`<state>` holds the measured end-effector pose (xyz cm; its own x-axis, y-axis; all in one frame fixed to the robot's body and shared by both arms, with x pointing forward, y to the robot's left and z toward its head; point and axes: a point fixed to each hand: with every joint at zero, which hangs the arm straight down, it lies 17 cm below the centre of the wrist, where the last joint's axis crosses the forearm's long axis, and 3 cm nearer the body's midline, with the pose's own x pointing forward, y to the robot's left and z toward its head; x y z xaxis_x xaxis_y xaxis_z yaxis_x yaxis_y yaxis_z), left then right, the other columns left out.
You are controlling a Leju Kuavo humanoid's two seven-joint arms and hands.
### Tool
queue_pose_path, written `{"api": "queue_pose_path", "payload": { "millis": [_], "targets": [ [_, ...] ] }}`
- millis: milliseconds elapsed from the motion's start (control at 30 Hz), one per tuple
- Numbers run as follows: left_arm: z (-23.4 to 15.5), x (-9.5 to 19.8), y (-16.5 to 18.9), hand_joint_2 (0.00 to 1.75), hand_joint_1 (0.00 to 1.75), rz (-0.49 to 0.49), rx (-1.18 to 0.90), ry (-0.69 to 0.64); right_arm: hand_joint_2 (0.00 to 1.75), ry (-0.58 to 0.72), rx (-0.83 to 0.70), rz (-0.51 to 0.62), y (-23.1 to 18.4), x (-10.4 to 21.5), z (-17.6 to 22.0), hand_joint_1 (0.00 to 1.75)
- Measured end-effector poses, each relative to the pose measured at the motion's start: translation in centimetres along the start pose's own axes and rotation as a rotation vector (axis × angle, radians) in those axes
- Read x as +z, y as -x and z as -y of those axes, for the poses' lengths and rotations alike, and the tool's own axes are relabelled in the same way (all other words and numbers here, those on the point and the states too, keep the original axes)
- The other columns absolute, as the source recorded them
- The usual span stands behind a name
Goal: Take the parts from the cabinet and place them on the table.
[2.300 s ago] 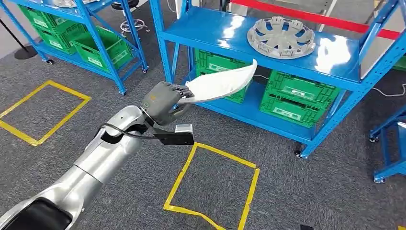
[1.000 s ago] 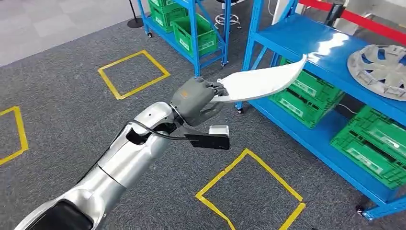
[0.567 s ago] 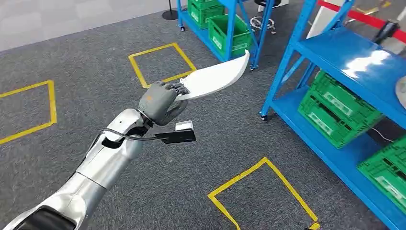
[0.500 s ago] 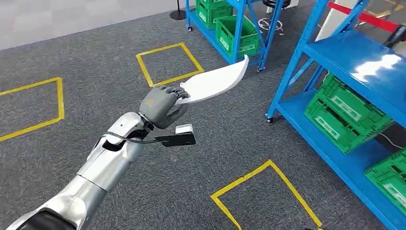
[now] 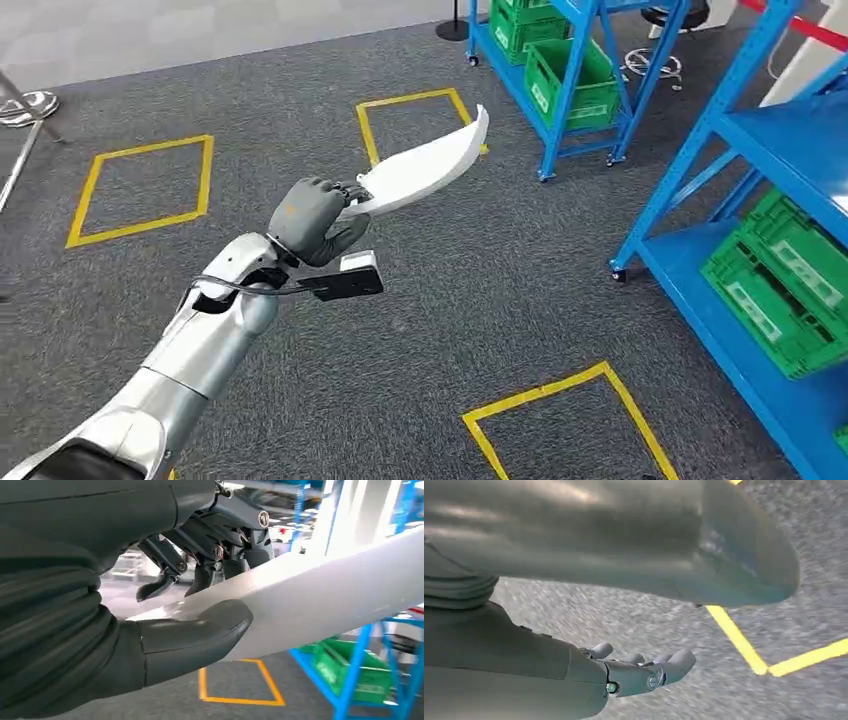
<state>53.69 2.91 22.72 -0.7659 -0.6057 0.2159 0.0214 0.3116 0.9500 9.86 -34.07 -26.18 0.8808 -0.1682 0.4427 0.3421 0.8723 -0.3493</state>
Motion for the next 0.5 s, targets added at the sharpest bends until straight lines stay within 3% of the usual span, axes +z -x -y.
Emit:
{"api": "queue_pose_path", "payload": {
  "millis": [367,500],
  "targets": [
    [-3.4,-0.5,1.4,1.75,1.75,-0.003,-0.028,-0.063,0.00,-0.011,-0.010,0.010,-0.9,-0.2,-0.4,0.00],
    [-2.7,0.1,1.6,1.75,1.75,-0.005,-0.025,-0.067,0.00,-0.013,-0.007,-0.004,-0.3,-0.2,-0.1,0.00]
  ]
}}
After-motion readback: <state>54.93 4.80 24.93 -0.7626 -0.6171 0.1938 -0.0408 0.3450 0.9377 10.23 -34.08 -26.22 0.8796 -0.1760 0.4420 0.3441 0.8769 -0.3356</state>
